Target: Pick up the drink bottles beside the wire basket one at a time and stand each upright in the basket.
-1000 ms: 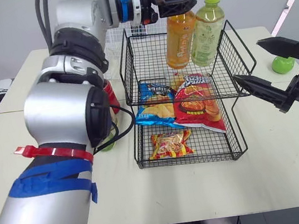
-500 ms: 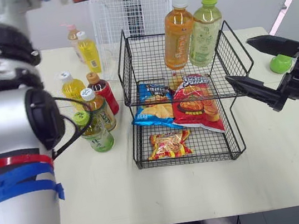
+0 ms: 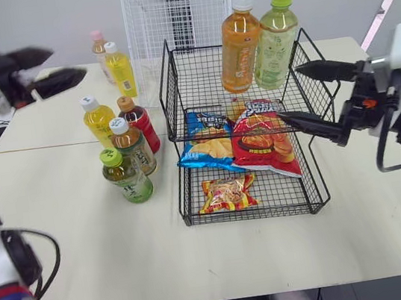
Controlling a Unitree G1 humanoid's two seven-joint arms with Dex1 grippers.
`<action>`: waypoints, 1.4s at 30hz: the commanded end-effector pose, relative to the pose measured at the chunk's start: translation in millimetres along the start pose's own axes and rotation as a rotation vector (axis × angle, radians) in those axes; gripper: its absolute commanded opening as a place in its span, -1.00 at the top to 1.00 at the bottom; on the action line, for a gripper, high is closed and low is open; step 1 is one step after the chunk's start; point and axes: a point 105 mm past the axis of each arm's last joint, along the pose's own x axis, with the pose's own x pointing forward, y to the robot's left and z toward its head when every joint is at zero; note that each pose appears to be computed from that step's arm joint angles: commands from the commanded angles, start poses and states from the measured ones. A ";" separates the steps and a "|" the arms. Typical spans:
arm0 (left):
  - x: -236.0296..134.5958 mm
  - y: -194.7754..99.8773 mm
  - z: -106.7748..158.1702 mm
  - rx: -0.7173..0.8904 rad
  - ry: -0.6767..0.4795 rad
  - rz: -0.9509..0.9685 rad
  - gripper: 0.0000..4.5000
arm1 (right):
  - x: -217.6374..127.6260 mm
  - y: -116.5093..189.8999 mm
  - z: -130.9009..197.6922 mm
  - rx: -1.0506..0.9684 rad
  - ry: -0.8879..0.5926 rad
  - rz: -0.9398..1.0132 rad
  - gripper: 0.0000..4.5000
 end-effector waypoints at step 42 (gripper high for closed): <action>86.3 15.0 -71.5 -0.262 -0.058 0.325 -0.29 | 1.9 28.5 7.6 -0.042 -0.052 0.081 -1.00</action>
